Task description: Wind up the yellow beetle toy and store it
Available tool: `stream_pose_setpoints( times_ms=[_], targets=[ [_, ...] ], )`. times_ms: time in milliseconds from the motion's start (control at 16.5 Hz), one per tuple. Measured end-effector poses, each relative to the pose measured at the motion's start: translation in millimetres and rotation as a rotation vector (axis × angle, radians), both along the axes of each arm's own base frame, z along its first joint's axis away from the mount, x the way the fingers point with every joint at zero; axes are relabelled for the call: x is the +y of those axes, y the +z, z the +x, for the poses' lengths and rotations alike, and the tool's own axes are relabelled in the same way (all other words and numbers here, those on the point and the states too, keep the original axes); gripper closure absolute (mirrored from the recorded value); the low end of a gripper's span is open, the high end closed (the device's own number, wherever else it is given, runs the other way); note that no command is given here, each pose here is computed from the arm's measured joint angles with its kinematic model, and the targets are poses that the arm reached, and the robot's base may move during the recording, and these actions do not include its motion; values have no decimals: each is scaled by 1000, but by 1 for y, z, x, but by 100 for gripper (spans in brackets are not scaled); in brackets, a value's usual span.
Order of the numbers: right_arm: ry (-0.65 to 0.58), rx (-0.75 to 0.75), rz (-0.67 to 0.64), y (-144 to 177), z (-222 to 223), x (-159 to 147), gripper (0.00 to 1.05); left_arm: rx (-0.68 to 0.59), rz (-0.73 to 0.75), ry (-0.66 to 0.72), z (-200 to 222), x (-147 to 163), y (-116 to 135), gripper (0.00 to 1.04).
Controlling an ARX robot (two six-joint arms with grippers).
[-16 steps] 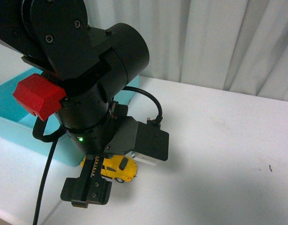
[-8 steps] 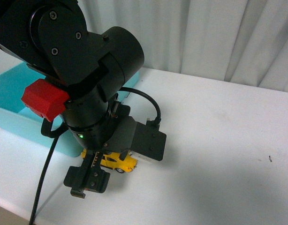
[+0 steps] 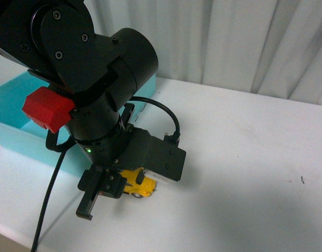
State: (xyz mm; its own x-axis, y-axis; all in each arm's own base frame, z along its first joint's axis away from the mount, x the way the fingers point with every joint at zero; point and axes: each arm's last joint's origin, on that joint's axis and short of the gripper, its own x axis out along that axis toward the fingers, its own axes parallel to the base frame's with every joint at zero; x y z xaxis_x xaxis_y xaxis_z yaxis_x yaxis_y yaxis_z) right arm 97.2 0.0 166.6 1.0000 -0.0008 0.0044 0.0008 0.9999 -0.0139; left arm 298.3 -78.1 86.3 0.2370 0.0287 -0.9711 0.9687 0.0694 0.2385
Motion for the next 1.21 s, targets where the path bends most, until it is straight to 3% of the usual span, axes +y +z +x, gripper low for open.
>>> stream_pose_setpoints(
  times_ms=[182,364,546,667,789,910,1092,1213],
  targets=[
    [0,0,0,0,0,0,7,-4,-161,3,-10,-15,34,64],
    [0,0,0,0,0,0,7,-137,-432,56,-9,-22,106,64],
    [0,0,0,0,0,0,7,-398,-690,206,3,14,181,64],
    [0,0,0,0,0,0,7,-495,-748,310,12,36,198,64],
    [0,0,0,0,0,0,7,-580,-739,527,27,71,197,64],
    [0,0,0,0,0,0,7,-605,-683,731,41,101,179,64],
    [0,0,0,0,0,0,7,-619,-513,1096,59,151,129,64],
    [0,0,0,0,0,0,7,-626,-481,1187,65,158,109,64]
  ],
)
